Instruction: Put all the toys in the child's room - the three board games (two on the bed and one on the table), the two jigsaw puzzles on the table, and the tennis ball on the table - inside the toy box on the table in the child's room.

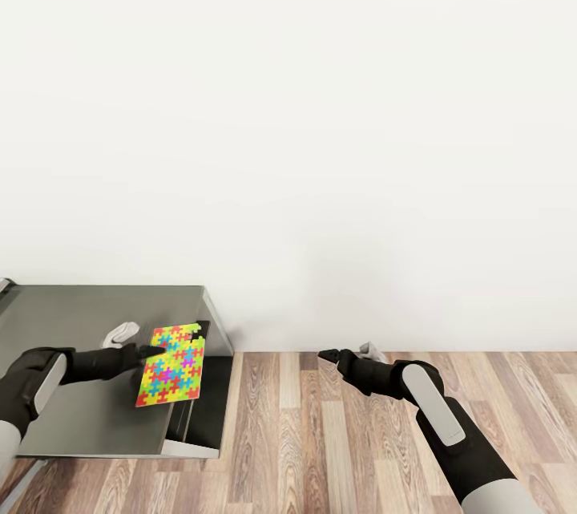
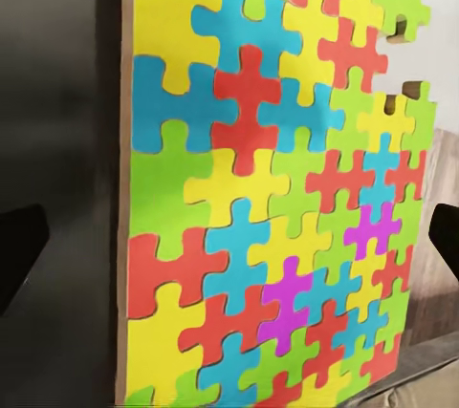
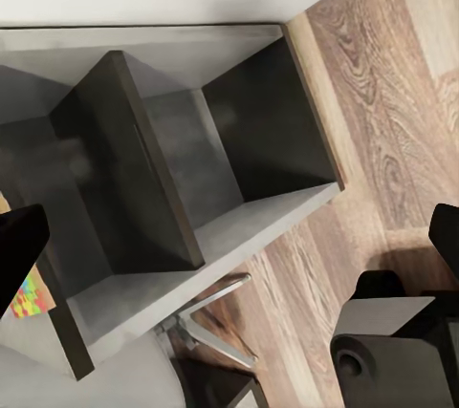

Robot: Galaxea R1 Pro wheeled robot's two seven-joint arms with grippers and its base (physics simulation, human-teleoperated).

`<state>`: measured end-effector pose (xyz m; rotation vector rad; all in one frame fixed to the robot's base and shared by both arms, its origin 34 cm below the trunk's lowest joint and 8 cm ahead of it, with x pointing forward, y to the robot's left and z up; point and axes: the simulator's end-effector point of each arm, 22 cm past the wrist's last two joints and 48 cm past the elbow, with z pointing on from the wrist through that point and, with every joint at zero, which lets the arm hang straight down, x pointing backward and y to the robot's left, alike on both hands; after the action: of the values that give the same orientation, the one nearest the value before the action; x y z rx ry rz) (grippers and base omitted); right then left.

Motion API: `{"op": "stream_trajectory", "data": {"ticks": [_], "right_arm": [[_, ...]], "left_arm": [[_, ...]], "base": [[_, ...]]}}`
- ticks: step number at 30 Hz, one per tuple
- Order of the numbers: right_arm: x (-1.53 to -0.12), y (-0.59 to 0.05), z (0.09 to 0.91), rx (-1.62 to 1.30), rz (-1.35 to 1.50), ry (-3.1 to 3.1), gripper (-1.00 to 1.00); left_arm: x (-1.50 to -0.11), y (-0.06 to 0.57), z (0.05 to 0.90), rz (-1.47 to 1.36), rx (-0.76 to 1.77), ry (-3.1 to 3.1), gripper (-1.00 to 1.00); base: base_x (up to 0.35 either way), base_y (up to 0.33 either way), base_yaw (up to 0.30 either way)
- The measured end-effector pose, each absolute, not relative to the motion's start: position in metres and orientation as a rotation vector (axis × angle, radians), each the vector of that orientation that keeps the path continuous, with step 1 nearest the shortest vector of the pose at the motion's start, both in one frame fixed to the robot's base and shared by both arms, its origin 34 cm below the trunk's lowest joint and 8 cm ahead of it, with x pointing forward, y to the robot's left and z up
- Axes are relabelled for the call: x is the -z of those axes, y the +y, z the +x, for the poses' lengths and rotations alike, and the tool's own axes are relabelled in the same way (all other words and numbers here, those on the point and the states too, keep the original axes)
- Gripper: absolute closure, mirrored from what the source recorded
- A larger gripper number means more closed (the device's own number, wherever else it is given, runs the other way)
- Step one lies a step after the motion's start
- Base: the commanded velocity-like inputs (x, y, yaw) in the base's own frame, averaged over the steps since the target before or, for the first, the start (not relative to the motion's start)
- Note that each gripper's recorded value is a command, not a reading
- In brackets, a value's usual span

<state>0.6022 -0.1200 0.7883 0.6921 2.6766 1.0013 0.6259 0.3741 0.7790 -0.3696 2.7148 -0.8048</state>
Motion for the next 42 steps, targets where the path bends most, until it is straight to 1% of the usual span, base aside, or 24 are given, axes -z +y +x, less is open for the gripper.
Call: {"op": "stream_trajectory", "data": {"ticks": [4,11,19,21,23,28,30,33,42], "right_arm": [[-0.788,-0.120,0.602,-1.002,0.691,2.677,-1.00],[-0.788,-0.119,0.602,-1.001,0.689,2.678,-1.00],[-0.788,-0.119,0.602,-1.001,0.688,2.678,-1.00],[-0.788,-0.119,0.602,-1.001,0.688,2.678,-1.00],[-0.788,-0.119,0.602,-1.002,0.689,2.678,-1.00],[-0.790,-0.118,0.602,-1.004,0.685,2.675,-1.00],[-0.790,-0.118,0.603,-1.004,0.683,2.673,-1.00],[-0.791,-0.118,0.603,-1.005,0.684,2.671,-1.00],[-0.795,-0.119,0.606,-1.006,0.682,2.661,-1.00]], "left_arm": [[-0.788,0.391,0.629,-0.363,0.784,2.701,-1.00],[-0.814,0.395,0.637,-0.323,0.869,2.638,-1.00],[-0.830,0.411,0.638,-0.312,0.893,2.611,-1.00],[-0.839,0.412,0.638,-0.307,0.934,2.592,-1.00],[-0.859,0.409,0.638,-0.286,1.039,2.542,-1.00],[-0.932,0.404,0.632,-0.186,1.365,2.340,-1.00],[-0.945,0.408,0.630,-0.172,1.398,2.313,-1.00],[-0.948,0.417,0.629,-0.177,1.379,2.321,-1.00],[-0.955,0.420,0.631,-0.222,1.397,2.311,-1.00]], "base": [[0.000,0.000,0.000],[0.000,0.000,0.000],[0.000,0.000,0.000],[0.000,0.000,0.000],[0.000,0.000,0.000],[0.000,0.000,0.000],[0.000,0.000,0.000],[0.000,0.000,0.000],[0.000,0.000,0.000]]}}
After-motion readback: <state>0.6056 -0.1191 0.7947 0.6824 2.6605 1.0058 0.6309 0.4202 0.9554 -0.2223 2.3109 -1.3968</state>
